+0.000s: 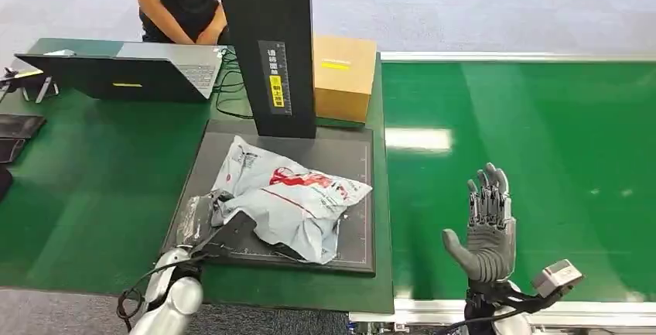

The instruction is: Moved the parcel from conveyor to table for the left to box.

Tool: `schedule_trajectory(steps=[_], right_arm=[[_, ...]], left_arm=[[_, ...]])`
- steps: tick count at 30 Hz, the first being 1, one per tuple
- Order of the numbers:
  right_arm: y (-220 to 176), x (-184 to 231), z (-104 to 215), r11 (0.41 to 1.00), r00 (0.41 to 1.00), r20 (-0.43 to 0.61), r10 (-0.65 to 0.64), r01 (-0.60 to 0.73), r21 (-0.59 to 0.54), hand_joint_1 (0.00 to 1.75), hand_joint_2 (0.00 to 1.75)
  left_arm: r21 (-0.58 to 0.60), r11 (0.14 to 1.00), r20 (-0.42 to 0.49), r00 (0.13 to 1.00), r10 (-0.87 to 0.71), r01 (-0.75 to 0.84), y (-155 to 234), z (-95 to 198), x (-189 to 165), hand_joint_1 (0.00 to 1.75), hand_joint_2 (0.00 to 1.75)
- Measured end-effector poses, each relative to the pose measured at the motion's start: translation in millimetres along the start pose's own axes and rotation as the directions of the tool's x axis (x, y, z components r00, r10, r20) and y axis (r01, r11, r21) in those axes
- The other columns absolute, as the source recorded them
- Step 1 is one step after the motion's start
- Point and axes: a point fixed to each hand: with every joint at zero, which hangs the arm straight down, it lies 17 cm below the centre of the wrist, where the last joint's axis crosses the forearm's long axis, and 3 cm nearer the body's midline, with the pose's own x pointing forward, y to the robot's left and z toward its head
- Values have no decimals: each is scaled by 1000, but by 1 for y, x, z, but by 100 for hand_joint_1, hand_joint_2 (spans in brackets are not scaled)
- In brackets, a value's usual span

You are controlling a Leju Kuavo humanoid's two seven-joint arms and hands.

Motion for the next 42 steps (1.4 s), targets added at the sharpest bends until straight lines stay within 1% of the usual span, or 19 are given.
schedule_trajectory(steps=[3, 5, 8, 11, 14, 16, 19, 20, 21, 22, 23, 24, 25, 26, 27, 31, 33, 40, 42], right_arm=[[-1, 0, 1, 1000, 1000, -1, -1, 1, -4, 0, 175], [-2, 0, 1, 1000, 1000, -2, 1, -1, -11, 0, 175], [-5, 0, 2, 1000, 1000, -2, 2, -3, -25, 0, 175], [-8, 0, 1, 999, 1000, 2, 1, -1, -43, 0, 175], [-11, 1, 1, 998, 1000, 5, 1, -1, -55, 0, 175], [-13, 1, -1, 998, 1000, 8, 7, -6, -68, 0, 175], [-16, 1, -1, 996, 1000, 9, 16, -15, -84, 0, 175], [-17, 2, -1, 996, 1000, 10, 17, -16, -88, 0, 175], [-17, 2, -1, 996, 1000, 10, 18, -17, -91, 0, 175], [-18, 2, -1, 995, 1000, 10, 20, -19, -95, 0, 175], [-18, 2, -1, 995, 1000, 10, 21, -20, -96, 0, 175], [-18, 2, -1, 995, 1000, 11, 21, -20, -97, 0, 175], [-19, 2, -1, 995, 1000, 11, 23, -22, -100, 0, 175], [-20, 2, -1, 994, 1000, 11, 26, -25, -104, 0, 175], [-21, 2, -1, 994, 1000, 11, 29, -27, -108, 0, 175], [-21, 1, -2, 993, 999, 6, 34, -33, -112, 0, 175], [-21, 0, -2, 993, 999, 3, 39, -38, -111, 0, 175], [-20, 3, -3, 994, 999, 8, 42, -41, -105, 0, 175], [-18, 3, -4, 994, 999, 10, 38, -37, -99, 0, 175]], left_arm=[[113, 993, -31, 999, -40, 43, 31, -2, -20, 175, 175], [214, 974, -50, 997, -64, 73, 62, -2, -37, 175, 175], [414, 903, -74, 993, -91, 114, 128, 3, -63, 175, 175], [551, 817, -101, 985, -136, 170, 184, 13, -87, 175, 175], [616, 742, -130, 963, -235, 264, 228, 21, -102, 175, 175], [644, 683, -176, 936, -306, 344, 259, 29, -117, 175, 175], [689, 599, -257, 911, -324, 407, 302, 47, -140, 175, 175], [699, 570, -288, 900, -328, 432, 315, 56, -149, 148, 175], [703, 554, -308, 893, -328, 446, 321, 62, -155, 141, 175], [707, 531, -344, 883, -320, 468, 331, 72, -165, 141, 175], [706, 520, -365, 876, -316, 481, 335, 77, -170, 112, 175], [703, 506, -393, 866, -309, 500, 340, 84, -176, 58, 175], [699, 497, -416, 857, -303, 515, 343, 90, -182, 58, 175], [690, 487, -444, 844, -300, 536, 347, 97, -188, 3, 175], [684, 479, -459, 835, -304, 551, 350, 100, -190, 0, 175], [675, 430, -526, 800, -289, 600, 365, 121, -196, 0, 175], [676, 426, -540, 797, -271, 602, 365, 125, -199, 0, 175], [739, 411, -517, 840, -163, 534, 357, 131, -197, 0, 175], [741, 388, -514, 835, -197, 548, 362, 132, -181, 0, 175]])
